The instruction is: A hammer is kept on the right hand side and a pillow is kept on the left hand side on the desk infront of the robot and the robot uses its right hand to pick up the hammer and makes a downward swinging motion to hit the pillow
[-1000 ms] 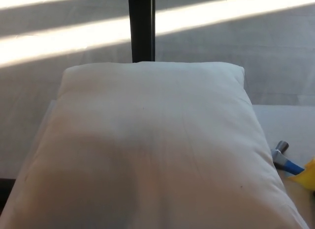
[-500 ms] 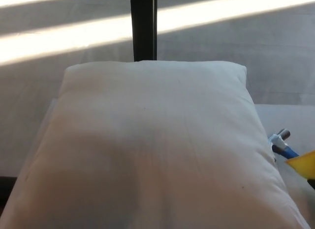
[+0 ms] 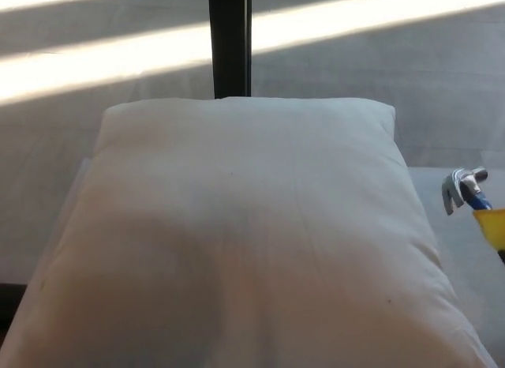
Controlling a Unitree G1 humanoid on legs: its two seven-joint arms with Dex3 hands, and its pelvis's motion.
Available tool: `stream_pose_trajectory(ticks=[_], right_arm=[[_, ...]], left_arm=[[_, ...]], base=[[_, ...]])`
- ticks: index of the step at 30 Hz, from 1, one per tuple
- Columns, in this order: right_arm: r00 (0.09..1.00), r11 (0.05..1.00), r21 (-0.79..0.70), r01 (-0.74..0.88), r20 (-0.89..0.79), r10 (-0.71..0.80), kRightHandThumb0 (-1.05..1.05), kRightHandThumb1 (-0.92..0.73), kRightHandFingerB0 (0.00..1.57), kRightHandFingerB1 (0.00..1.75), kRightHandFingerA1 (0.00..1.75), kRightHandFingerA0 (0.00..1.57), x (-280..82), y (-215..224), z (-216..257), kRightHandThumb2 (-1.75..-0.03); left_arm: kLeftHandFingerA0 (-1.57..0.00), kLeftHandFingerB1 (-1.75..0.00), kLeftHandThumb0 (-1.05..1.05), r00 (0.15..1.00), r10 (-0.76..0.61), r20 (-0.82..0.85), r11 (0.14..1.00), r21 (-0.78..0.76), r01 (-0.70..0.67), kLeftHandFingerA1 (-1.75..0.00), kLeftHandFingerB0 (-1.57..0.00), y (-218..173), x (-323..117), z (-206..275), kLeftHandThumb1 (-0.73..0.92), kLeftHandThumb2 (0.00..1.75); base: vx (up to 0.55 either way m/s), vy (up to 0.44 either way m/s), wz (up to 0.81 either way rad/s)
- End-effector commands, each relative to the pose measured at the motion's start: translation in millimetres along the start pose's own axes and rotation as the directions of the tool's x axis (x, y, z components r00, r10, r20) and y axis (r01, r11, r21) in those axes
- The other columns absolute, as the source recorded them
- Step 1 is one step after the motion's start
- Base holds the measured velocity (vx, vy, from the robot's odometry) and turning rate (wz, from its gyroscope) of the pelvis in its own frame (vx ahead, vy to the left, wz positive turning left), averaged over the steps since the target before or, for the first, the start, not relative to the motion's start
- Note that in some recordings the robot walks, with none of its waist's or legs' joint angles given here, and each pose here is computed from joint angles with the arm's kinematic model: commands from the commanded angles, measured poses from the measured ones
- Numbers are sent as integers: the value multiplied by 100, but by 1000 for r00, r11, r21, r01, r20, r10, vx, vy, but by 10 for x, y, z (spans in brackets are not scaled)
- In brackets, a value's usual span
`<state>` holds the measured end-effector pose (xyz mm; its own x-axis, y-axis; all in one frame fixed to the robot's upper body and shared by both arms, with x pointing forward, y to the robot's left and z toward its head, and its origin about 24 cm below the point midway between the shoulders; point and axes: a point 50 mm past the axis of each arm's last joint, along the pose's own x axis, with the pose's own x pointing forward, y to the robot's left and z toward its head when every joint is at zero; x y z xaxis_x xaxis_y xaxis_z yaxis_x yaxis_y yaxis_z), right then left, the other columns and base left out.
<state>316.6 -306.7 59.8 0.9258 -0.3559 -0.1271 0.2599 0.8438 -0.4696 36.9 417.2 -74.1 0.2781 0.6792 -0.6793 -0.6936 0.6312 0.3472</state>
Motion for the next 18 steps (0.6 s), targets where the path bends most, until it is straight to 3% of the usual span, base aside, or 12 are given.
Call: stream_pose_trajectory(ticks=[1, 3, 4, 6, 8, 10, 11, 12, 13, 16, 18], right_arm=[[990, 798, 602, -31, 131, -60, -17, -50, 75, 173, 175, 104, 141, -348, 675, -130], [990, 757, 650, -71, 137, -25, -23, -56, 82, 163, 175, 103, 162, -319, 850, -119], [989, 743, 661, -101, 150, 1, -24, -58, 74, 174, 175, 104, 165, -303, 892, -119], [987, 729, 671, -133, 161, 31, -25, -59, 74, 174, 175, 104, 159, -277, 964, -116], [967, 656, 711, -255, 189, 172, -30, -75, 69, 175, 175, 102, 148, -217, 1171, -96], [943, 623, 709, -331, 216, 255, -34, -71, 66, 175, 175, 105, 133, -178, 1288, -91], [931, 611, 705, -360, 226, 289, -34, -71, 66, 175, 175, 105, 127, -164, 1337, -91], [889, 570, 700, -430, 218, 403, -34, -61, 78, 151, 175, 105, 97, -116, 1520, -109], [877, 561, 695, -451, 226, 425, -33, -60, 72, 162, 175, 104, 92, -106, 1553, -115], [823, 533, 670, -516, 217, 525, -31, -59, 76, 164, 175, 105, 57, 22, 1817, -120], [775, 500, 641, -583, 252, 580, -32, -57, 64, 174, 175, 105, 28, 174, 1949, -122]], left_arm=[[-72, -49, -66, 1000, 9, 7, 1000, -1, -9, -59, -68, 110, -25, -40, 69, 61], [-73, -48, -67, 1000, 7, 0, 1000, -4, -7, -59, -70, 111, -29, -64, 69, 61], [-72, -48, -68, 1000, 3, -1, 1000, 6, -3, -59, -68, 114, -33, -78, 70, 61], [-68, -49, -68, 1000, -20, 0, 1000, -10, 20, -62, -65, 124, -44, -104, 70, 61], [-71, -49, -68, 1000, 4, -9, 1000, -28, -4, -58, -69, 140, -42, -104, 68, 61], [-73, -48, -67, 1000, 7, -8, 1000, -24, -7, -60, -69, 144, -41, -97, 69, 61], [-73, -48, -67, 1000, 7, -7, 1000, -24, -8, -60, -69, 143, -40, -95, 69, 61], [-72, -48, -68, 1000, 8, -6, 1000, -17, -8, -59, -67, 143, -38, -85, 69, 61], [-72, -48, -68, 1000, 8, -6, 1000, -16, -8, -59, -67, 145, -38, -85, 69, 61], [-73, -50, -69, 1000, 3, 1, 1000, 3, -3, -63, -69, 153, -44, -91, 70, 61], [-74, -50, -68, 1000, 9, -6, 1000, -12, -9, -64, -68, 160, -47, -107, 69, 61]], base=[[0, 0, 0], [0, 0, 0], [0, 0, 0], [0, 0, 0], [0, 0, 0], [0, 0, 0], [0, 0, 0], [0, 0, 0], [0, 0, 0], [0, 0, 0], [0, 0, 0]])
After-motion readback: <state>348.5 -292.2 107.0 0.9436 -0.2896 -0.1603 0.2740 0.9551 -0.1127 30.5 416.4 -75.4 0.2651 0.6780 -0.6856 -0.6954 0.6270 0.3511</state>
